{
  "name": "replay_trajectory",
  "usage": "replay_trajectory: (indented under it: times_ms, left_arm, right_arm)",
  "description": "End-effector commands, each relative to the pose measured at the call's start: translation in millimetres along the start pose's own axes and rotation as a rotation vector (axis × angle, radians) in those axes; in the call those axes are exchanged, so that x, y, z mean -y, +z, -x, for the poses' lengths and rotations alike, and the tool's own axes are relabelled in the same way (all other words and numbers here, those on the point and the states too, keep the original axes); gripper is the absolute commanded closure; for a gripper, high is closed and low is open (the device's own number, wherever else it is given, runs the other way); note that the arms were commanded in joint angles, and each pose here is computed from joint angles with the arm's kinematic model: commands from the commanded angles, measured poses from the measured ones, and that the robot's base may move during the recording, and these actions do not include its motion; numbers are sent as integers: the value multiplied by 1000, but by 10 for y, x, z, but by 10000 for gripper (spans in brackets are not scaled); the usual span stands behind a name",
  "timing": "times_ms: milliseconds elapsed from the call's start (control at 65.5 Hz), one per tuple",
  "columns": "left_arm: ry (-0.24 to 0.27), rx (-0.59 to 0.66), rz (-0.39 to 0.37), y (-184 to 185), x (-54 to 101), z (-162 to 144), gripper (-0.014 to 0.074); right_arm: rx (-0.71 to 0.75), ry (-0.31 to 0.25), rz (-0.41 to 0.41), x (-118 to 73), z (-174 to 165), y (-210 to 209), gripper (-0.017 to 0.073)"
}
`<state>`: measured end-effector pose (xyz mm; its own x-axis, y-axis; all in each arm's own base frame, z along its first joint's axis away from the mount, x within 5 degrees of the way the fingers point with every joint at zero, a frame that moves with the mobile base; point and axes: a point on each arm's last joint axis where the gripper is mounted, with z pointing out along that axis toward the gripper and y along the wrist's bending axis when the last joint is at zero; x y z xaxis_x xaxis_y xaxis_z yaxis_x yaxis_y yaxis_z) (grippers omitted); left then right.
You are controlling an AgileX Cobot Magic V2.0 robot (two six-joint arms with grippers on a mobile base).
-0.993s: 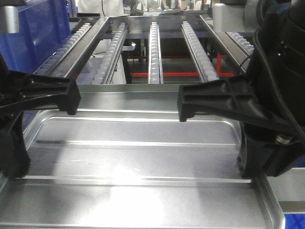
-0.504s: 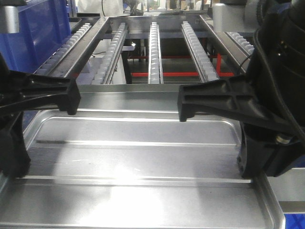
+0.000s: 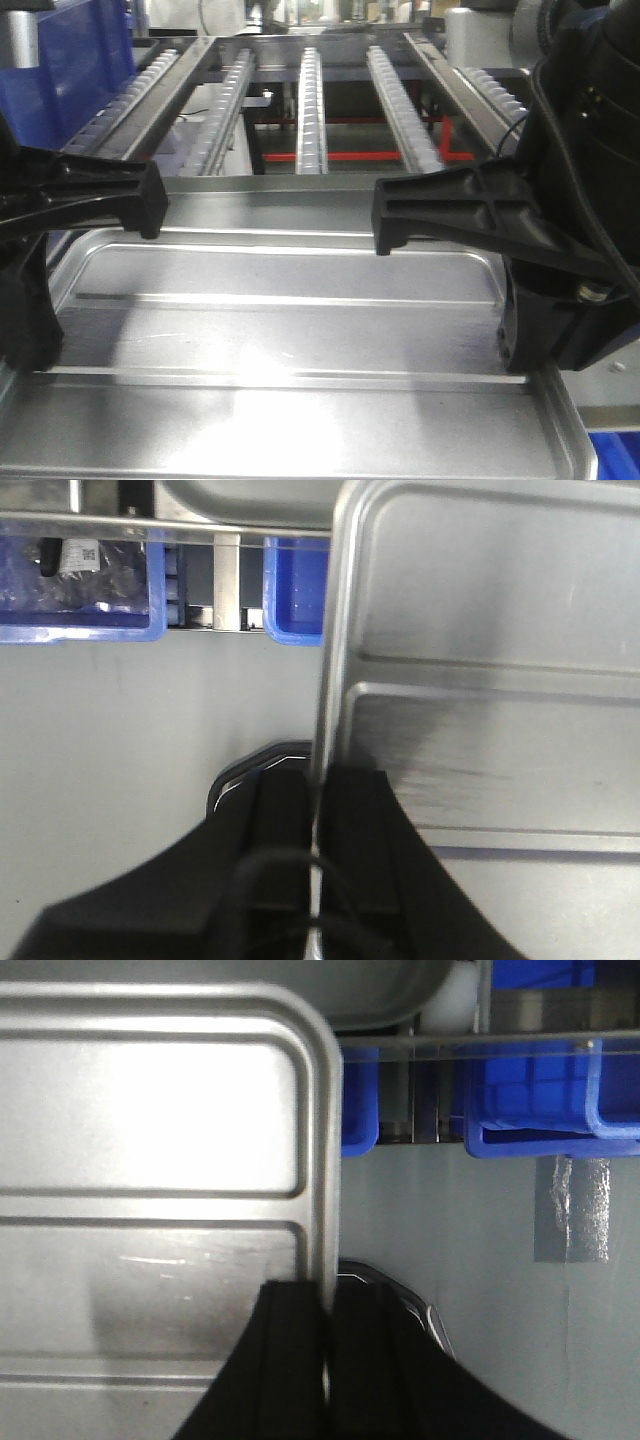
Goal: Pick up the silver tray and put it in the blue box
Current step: 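Close both grippers on the tray edges and lift it, then hold the tray with both grippers while the base turns away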
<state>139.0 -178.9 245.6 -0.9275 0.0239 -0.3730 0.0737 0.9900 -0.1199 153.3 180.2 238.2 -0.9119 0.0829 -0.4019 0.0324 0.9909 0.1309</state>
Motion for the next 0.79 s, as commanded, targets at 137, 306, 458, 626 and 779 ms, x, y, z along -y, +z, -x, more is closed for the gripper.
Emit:
replay_trajectory:
  times_ms: [137,306,458,626,779]
  left_arm:
    - [-17,57,-113,-138,99,59,608]
    - [-17,57,-113,-138,99,59,608]
    - [-18,56,-114,-138,100,58,608]
    - [-18,56,-114,-138,100,58,608]
    - [-18,56,-114,-138,100,58,608]
  right_arm:
    - [67,-10,103,-90,91,-122,506]
    - [67,-10,103,-90,91,-122,506]
    - [67,-10,103,-90,91,-122,506]
    - [67,-10,103,-90,91,-122,506]
    - [67,-10,103,-90,91,-122,506]
